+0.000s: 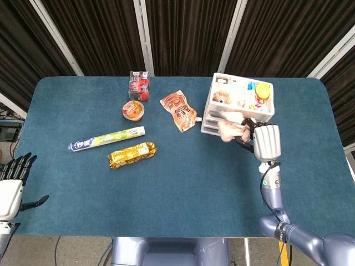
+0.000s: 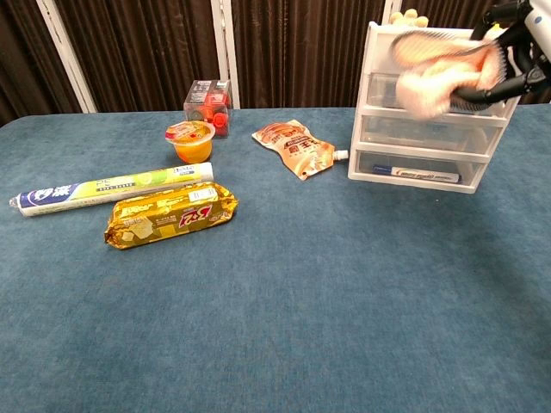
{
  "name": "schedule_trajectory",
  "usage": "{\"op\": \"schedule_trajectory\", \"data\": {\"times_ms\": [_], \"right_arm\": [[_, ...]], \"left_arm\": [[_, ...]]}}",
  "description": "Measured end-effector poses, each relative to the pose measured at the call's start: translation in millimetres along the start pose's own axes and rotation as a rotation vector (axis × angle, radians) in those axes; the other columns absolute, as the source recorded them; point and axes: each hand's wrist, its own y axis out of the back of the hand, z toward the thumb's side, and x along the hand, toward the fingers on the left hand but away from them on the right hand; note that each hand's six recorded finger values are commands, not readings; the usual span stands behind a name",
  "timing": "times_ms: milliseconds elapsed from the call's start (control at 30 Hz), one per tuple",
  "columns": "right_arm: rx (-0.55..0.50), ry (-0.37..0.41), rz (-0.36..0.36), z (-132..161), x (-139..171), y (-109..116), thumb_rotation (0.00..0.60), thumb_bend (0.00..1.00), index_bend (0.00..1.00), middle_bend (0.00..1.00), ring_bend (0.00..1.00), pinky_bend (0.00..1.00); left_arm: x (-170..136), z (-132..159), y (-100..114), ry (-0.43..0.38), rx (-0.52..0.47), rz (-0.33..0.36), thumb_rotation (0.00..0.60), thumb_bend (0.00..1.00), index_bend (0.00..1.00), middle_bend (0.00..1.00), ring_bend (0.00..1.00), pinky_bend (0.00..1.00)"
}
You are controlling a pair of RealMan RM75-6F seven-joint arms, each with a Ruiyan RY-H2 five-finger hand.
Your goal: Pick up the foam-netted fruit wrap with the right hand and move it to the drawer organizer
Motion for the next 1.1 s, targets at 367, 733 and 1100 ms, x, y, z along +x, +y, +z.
{"op": "schedule_trajectory", "data": {"times_ms": [367,733,1100], "right_arm": [[0.008,0.040,0.004,2,23,3,0.600,0.00,0.00,0.64,0.65,0.81],[0.090,0.087,0.084,-21,67,45,0.600,0.00,0.06,0.37,0.33,0.45],[0.187,-0.016,0.334,-57,138,90,0.600,0.00,0.01,0.01,0.00,0.09]], "left_arm": [[0,1,1,-0.009,-0.003,0.002,0.600,0.00,0.00,0.00,0.00,0.00],[-3,2,4,-0.027,0.012,0.020,0.600,0.00,0.00,0.00,0.00,0.00],[-3,0,5,-0.033,0.053,0.036,0.600,0.00,0.00,0.00,0.00,0.00]]}}
